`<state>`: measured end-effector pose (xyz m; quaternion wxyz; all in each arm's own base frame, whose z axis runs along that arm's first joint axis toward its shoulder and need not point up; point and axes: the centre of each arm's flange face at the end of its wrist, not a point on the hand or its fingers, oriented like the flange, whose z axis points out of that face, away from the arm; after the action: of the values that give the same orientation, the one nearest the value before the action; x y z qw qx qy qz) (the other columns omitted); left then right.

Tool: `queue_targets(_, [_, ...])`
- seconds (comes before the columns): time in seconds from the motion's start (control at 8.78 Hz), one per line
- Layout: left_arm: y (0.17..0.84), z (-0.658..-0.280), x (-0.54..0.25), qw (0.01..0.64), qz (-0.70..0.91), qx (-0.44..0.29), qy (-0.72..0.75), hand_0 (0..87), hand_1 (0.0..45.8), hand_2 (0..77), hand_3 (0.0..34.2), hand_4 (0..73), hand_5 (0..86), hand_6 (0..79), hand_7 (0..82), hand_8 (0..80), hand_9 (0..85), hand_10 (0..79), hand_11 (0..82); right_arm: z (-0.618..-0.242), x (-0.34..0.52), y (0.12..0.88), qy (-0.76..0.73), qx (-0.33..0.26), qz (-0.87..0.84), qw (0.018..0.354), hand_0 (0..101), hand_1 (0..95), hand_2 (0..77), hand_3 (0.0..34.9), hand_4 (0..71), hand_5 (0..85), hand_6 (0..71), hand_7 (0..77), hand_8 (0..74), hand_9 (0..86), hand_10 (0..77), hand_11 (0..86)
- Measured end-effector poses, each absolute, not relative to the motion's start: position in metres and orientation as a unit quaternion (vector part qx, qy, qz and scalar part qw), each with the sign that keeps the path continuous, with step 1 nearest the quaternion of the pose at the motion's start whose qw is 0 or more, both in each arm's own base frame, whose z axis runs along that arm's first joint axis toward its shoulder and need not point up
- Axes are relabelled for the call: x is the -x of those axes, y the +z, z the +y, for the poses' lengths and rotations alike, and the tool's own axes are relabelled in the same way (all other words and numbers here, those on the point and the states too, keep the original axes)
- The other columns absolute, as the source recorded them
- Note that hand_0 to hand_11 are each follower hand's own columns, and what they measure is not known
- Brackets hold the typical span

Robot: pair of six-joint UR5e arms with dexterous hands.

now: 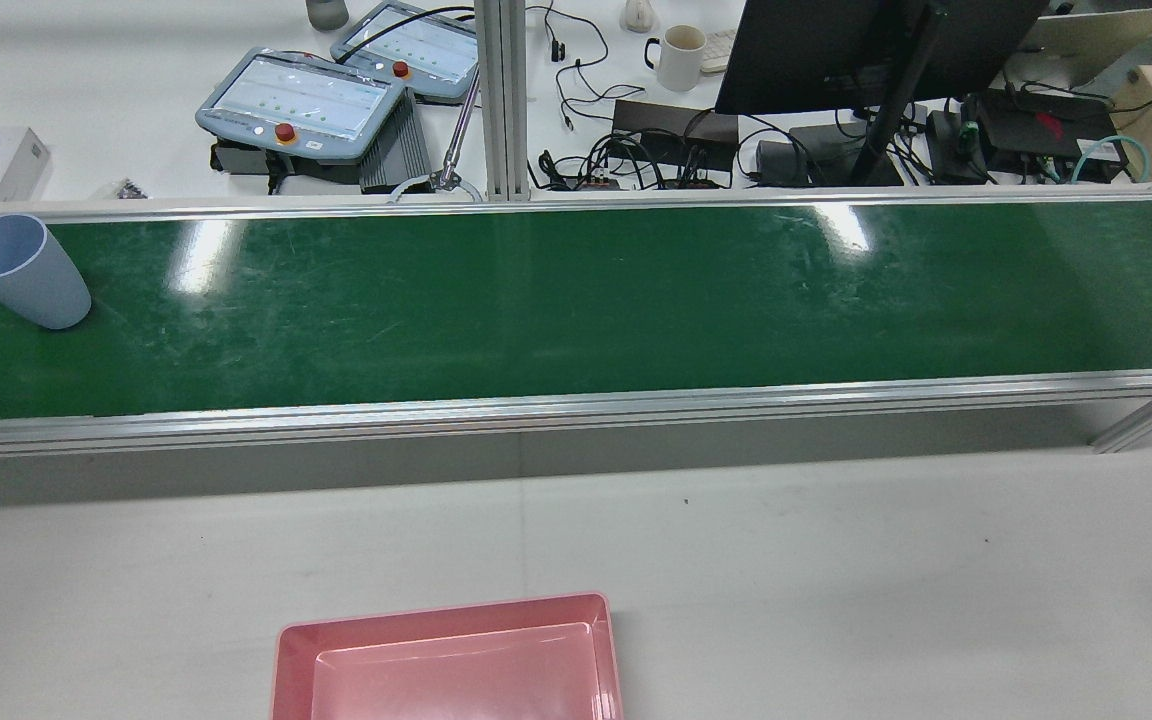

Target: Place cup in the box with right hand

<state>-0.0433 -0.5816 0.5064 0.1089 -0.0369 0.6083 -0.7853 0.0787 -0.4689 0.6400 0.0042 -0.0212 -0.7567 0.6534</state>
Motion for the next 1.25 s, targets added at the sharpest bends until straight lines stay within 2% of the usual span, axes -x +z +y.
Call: queue_targets(1.25, [0.5045, -0.5814, 0.0434, 0.109, 0.610, 0.036, -0.784, 0.0, 0.5, 0.5, 0.0, 0.0, 0.0, 0.0, 0.0, 0.0, 0.5, 0.0, 0.0, -0.4689, -0.0787, 0.6398, 0.653, 0.021, -0.757, 0.004, 51, 12.5, 2.2, 0.0, 51.8, 4.9, 15.3, 55.6, 19.6, 33.3, 22.9, 33.8])
